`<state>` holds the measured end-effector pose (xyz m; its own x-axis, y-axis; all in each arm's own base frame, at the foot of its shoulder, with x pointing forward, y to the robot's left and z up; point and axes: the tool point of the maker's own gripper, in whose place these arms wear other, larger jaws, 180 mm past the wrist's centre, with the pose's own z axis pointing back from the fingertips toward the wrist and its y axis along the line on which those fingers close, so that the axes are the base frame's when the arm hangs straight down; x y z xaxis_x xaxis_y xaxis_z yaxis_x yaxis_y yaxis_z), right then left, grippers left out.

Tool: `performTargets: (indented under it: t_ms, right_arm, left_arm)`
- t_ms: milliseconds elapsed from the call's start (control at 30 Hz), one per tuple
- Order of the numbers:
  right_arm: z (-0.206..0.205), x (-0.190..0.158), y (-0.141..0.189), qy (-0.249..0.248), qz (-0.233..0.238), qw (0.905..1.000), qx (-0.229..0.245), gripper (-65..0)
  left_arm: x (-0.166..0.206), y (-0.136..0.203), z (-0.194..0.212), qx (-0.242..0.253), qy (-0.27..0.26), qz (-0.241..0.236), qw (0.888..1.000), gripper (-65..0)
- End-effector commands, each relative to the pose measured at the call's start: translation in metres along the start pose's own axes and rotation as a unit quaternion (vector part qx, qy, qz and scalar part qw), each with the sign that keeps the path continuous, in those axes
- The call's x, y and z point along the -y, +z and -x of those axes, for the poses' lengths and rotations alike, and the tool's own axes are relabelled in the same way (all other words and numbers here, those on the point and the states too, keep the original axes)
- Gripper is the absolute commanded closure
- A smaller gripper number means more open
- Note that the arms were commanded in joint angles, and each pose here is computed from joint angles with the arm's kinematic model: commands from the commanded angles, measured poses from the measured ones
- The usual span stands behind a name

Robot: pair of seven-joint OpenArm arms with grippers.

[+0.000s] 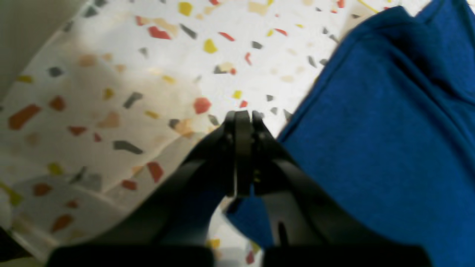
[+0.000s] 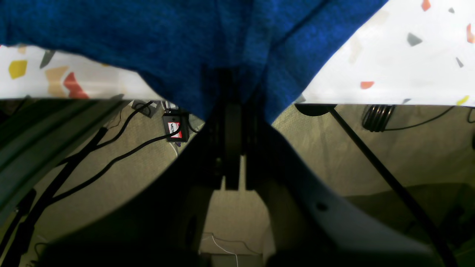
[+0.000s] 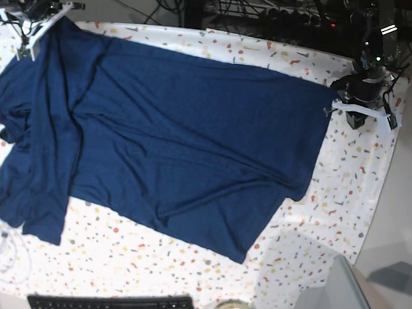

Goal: Layout the t-shirt on the table in an organized manner, then fold the t-shirt properly
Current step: 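Grasp opposite shirt corners with both grippers and pull them apart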

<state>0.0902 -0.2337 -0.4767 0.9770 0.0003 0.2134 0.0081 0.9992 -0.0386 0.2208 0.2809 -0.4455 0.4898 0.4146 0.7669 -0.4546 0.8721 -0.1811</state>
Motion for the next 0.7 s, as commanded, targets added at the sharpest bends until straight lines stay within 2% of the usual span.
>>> performTargets:
  t_ms: [0,267,333,400,467,500,667]
  right_arm:
    - [-0.009,0.002,0.003,0.003,0.002,0.9999,0.014,0.0]
    - [-0.014,0.008,0.004,-0.001,0.012,0.9998,0.018,-1.2]
    - [-0.010,0.013,0.006,-0.006,0.018,0.9998,0.010,-6.9]
    - [-0.008,0.020,0.011,-0.014,0.028,0.9995,0.004,-17.6]
    - [-0.014,0.033,0.021,-0.023,0.047,0.9984,0.021,-27.0]
    - [-0.017,0.039,0.026,-0.029,0.056,0.9976,0.030,-29.3]
    - [-0.072,0.064,0.030,-0.057,0.075,0.9868,0.132,-29.7]
  left_arm:
    - [0.001,0.000,-0.012,0.020,-0.005,0.003,1.000,0.0]
    - [0.010,-0.003,-0.015,0.024,-0.002,0.011,1.000,0.0]
    - [0.016,-0.006,-0.019,0.028,0.001,0.017,0.999,0.0]
    - [0.022,-0.009,-0.014,0.020,-0.002,0.024,1.000,0.0]
    - [0.031,-0.013,-0.018,0.024,-0.004,0.033,0.999,0.0]
    - [0.032,-0.014,-0.016,0.022,-0.003,0.034,0.999,0.0]
    - [0.041,-0.029,0.005,-0.010,-0.005,0.039,0.999,0.0]
